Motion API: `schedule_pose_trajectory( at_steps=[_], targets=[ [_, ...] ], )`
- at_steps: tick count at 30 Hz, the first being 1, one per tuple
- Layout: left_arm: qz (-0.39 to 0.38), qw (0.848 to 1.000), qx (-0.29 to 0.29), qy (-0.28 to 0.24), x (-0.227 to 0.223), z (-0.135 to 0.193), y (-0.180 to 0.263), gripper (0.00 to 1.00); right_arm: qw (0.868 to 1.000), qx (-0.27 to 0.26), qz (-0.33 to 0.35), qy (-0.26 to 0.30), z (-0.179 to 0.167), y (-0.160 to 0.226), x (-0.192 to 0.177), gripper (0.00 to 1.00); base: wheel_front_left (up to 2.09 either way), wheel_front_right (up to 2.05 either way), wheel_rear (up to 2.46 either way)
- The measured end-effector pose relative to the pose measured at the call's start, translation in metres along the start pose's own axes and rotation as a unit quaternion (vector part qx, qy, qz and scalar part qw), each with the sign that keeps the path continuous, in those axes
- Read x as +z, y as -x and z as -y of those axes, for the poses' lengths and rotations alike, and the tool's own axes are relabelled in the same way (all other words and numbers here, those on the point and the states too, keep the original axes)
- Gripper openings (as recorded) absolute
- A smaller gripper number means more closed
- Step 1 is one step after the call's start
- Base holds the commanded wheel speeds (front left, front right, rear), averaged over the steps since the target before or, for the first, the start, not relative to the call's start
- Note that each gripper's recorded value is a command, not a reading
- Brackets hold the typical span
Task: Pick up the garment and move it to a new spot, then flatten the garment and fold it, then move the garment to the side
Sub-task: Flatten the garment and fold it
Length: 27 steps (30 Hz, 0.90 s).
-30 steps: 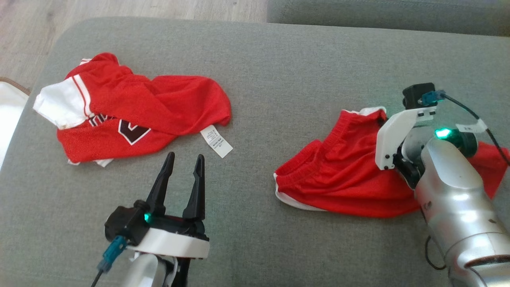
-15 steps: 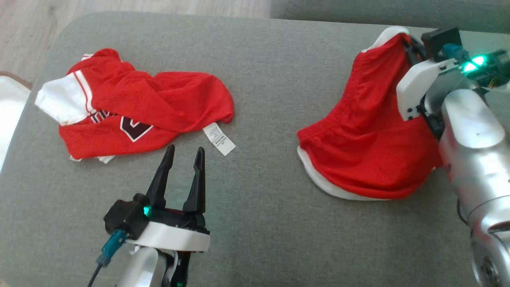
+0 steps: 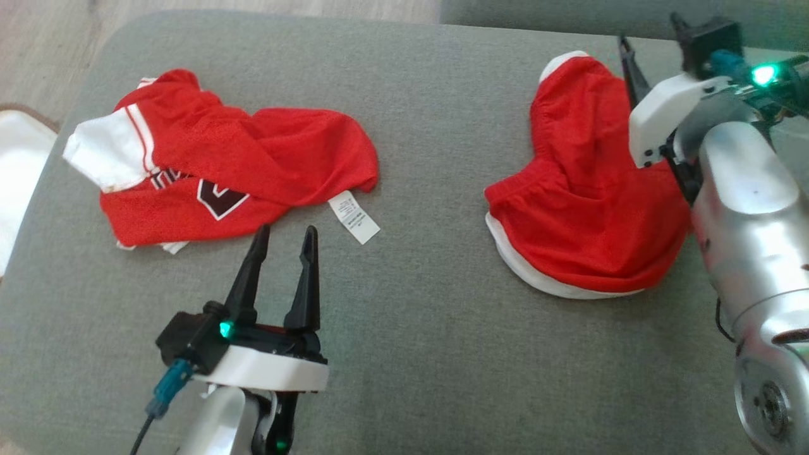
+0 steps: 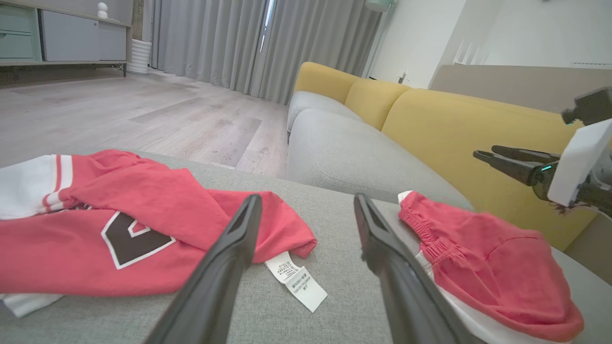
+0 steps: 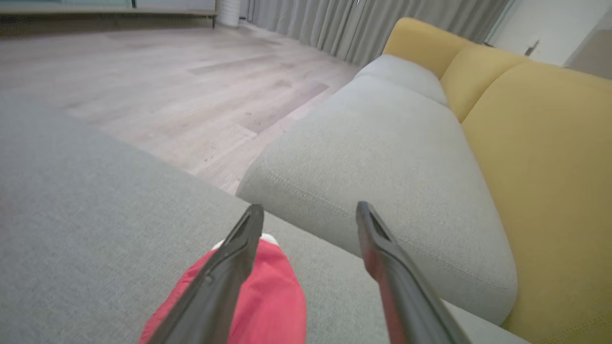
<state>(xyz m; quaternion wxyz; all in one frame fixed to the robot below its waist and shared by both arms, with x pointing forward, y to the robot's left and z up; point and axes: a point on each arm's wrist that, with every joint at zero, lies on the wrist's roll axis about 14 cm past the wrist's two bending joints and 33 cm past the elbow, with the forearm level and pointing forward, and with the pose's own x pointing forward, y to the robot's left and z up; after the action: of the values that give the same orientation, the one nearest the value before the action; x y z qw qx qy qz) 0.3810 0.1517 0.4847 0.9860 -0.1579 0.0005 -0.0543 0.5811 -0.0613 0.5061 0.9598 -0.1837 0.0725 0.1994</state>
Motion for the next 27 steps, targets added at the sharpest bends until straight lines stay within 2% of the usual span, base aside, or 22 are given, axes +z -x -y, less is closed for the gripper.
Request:
schedule_pose_trajectory(
  at_steps=[8,12,17,23,27],
  targets=[
    [0.019,1.0,-0.021,0.003,0.011,0.013,-0.008,1.0,0.994,-0.05,0.065,-0.077,0.025,0.023,0.019,1.0,0.0,0.0,0.0],
    [0.028,0.999,-0.038,0.005,0.017,0.024,-0.008,1.0,0.985,-0.079,0.083,-0.132,0.029,0.052,0.007,1.0,0.0,0.0,0.0],
    [0.027,0.998,-0.049,0.01,0.015,0.033,-0.004,1.0,0.969,-0.115,0.095,-0.195,0.031,0.103,-0.024,1.0,0.0,0.0,0.0],
    [0.027,0.997,-0.073,0.011,0.015,0.049,-0.006,1.0,0.951,-0.127,0.055,-0.278,0.0,0.16,-0.084,1.0,0.0,0.0,0.0],
    [0.026,0.996,-0.084,0.012,0.014,0.057,-0.009,1.0,0.946,-0.125,0.027,-0.298,-0.02,0.184,-0.108,1.0,0.0,0.0,0.0]
  ],
)
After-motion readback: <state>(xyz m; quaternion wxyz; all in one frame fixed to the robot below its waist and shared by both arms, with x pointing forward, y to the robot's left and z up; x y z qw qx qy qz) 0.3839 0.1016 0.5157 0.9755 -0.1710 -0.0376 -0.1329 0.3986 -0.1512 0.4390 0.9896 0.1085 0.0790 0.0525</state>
